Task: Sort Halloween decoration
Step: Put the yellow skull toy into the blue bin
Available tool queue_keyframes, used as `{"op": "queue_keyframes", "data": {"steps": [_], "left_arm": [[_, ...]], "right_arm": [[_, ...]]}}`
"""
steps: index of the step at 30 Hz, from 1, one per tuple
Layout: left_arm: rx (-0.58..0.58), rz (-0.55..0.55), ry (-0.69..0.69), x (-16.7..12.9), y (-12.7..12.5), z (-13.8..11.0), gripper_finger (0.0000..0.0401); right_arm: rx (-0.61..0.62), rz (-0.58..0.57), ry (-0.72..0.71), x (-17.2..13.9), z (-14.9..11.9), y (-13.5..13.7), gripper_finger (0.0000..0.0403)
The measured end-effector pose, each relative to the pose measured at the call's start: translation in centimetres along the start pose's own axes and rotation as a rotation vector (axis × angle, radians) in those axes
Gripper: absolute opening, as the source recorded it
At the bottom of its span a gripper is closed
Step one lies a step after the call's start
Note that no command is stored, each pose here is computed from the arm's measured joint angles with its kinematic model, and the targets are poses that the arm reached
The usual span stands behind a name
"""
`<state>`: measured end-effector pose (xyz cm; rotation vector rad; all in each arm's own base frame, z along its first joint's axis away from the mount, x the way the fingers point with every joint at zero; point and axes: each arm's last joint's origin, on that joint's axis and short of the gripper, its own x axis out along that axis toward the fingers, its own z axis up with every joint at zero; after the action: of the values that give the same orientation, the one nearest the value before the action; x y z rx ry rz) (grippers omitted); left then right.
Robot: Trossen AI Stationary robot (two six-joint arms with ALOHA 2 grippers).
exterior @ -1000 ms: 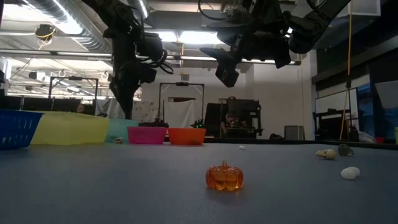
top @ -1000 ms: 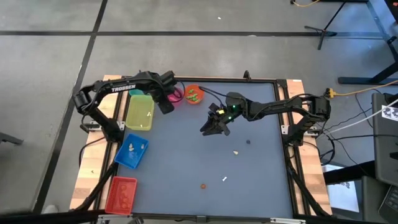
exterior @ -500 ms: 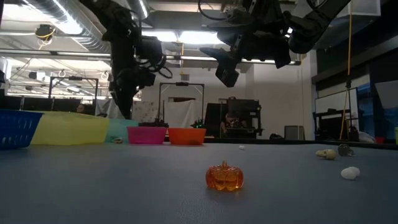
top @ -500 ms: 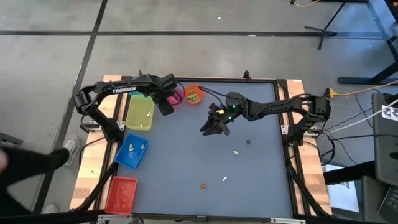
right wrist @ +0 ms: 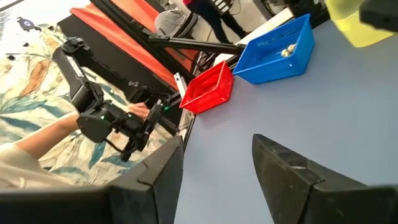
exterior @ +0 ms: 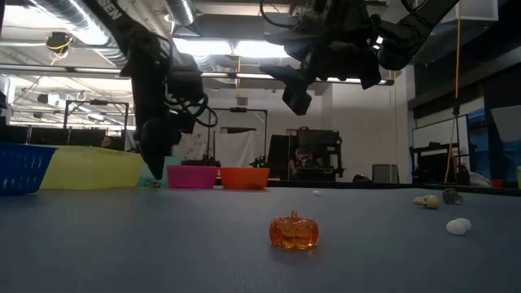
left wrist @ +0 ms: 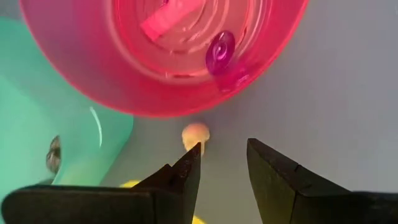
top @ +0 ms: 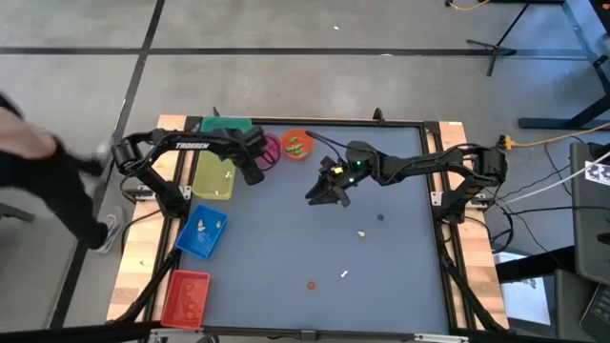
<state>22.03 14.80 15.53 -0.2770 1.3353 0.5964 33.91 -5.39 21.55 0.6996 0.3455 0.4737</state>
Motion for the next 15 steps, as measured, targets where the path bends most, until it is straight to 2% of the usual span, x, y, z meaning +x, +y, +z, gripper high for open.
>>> {"op": "queue_keyframes", "data": {"steps": [4,8,15], "left_arm": [[0.015,0.013,-0.024,0.6,-0.1,-0.3,0.0115],[0.016,0.075,-0.010,0.9,0.1,-0.8,0.0115],[0.011,0.073,-0.040,1.7,-0.1,-1.2,0.0115]], "right_arm": [[0.000,-0.003,-0.002,0.0,0.0,0.0,0.0189],[0.000,-0.003,-0.002,0.0,0.0,0.0,0.0189],[0.000,-0.003,-0.002,0.0,0.0,0.0,0.0189]]}}
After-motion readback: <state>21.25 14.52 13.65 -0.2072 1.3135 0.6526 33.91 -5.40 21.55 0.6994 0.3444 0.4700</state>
